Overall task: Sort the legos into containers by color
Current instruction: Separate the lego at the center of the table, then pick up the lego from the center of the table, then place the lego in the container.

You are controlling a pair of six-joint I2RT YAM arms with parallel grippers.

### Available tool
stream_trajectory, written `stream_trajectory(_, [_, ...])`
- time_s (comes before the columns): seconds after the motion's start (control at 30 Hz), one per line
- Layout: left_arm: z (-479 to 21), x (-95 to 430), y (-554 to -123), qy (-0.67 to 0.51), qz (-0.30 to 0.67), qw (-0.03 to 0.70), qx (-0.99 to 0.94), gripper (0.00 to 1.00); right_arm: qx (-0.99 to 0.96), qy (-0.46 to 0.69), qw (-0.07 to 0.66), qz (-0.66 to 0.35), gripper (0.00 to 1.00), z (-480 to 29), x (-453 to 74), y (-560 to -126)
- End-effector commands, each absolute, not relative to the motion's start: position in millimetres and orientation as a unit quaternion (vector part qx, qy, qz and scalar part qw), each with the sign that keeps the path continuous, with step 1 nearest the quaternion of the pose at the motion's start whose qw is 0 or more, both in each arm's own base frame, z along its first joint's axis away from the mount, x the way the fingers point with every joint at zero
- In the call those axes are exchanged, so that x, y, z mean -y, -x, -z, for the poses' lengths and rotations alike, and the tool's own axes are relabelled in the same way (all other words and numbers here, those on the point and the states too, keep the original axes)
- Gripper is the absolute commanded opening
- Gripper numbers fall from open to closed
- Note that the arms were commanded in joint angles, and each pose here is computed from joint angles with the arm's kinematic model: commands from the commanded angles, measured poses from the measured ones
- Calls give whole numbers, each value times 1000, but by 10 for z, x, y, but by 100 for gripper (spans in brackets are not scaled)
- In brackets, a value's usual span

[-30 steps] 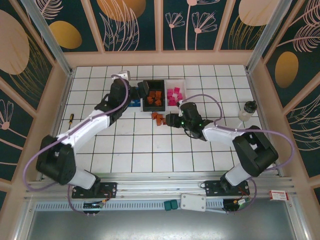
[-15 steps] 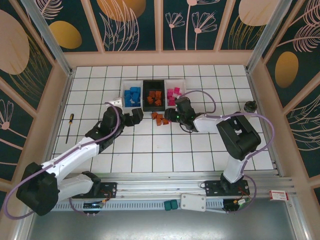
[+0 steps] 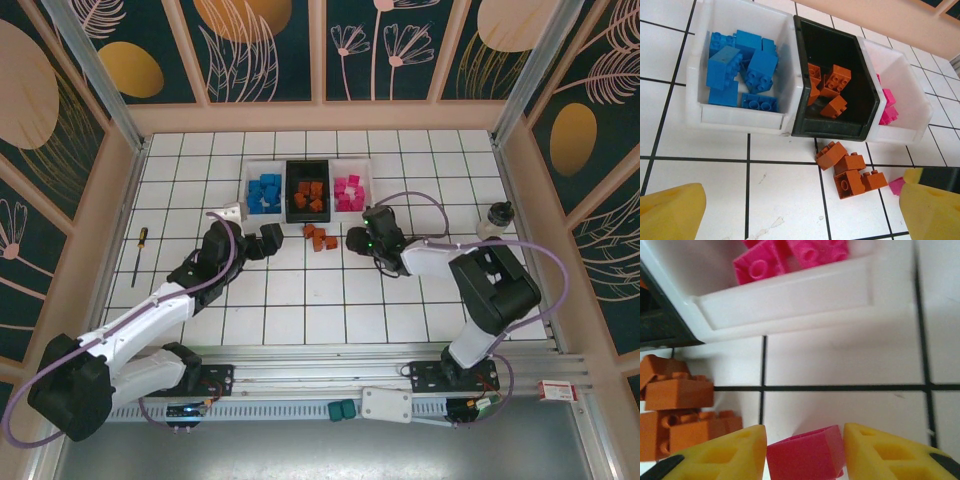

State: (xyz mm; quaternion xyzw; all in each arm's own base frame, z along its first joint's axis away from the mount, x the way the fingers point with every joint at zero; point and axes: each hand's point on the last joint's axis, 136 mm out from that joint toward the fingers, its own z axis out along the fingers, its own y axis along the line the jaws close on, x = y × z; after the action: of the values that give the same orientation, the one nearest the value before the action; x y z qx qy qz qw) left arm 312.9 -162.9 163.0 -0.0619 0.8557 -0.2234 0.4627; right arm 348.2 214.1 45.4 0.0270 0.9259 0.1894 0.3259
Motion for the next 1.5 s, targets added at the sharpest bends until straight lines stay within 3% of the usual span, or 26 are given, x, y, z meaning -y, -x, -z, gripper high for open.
stream_trajectory(0.0, [-1627, 1614, -3085, 65, 227, 462, -855, 99, -927, -26, 331, -173, 53, -502, -2034, -3389])
stream_trajectory(0.13, [-1619, 1613, -3074, 65, 228, 461, -855, 99, -925, -4, 342, -166, 68, -575, -2138, -3422])
stream_trajectory(0.27, [-1595, 1602, -3071, 67, 225, 460, -856, 99, -938, 2, 318, -138, 70, -337, -2116, -3407])
stream_trajectory(0.5, [-1498, 1602, -3079, 66, 218, 452, -862, 99, -941, 18, 310, -134, 53, -228, -2131, -3390])
stream_trajectory(0.73, [-1387, 1624, -3080, 67, 216, 438, -870, 98, -905, 61, 374, -191, 32, -877, -2337, -3510])
stream_trajectory(0.9, [-1290, 1625, -3041, 69, 218, 427, -875, 99, -878, 46, 426, -211, 31, -1427, -2361, -3916])
stream_trajectory(1.17, [-1238, 1594, -2963, 77, 224, 419, -877, 99, -876, 18, 438, -200, 31, -1464, -2398, -4683])
stream_trajectory(1.27, [-1271, 1570, -2952, 79, 222, 423, -875, 99, -875, 12, 439, -202, 34, -1504, -2438, -4901])
stream_trajectory(1.4, [-1263, 1563, -2944, 78, 220, 422, -876, 99, -880, 9, 433, -196, 57, -1546, -2488, -5114])
stream_trajectory(1.47, [-1261, 1559, -2941, 78, 219, 421, -877, 99, -878, 11, 437, -197, 64, -1628, -2509, -5131])
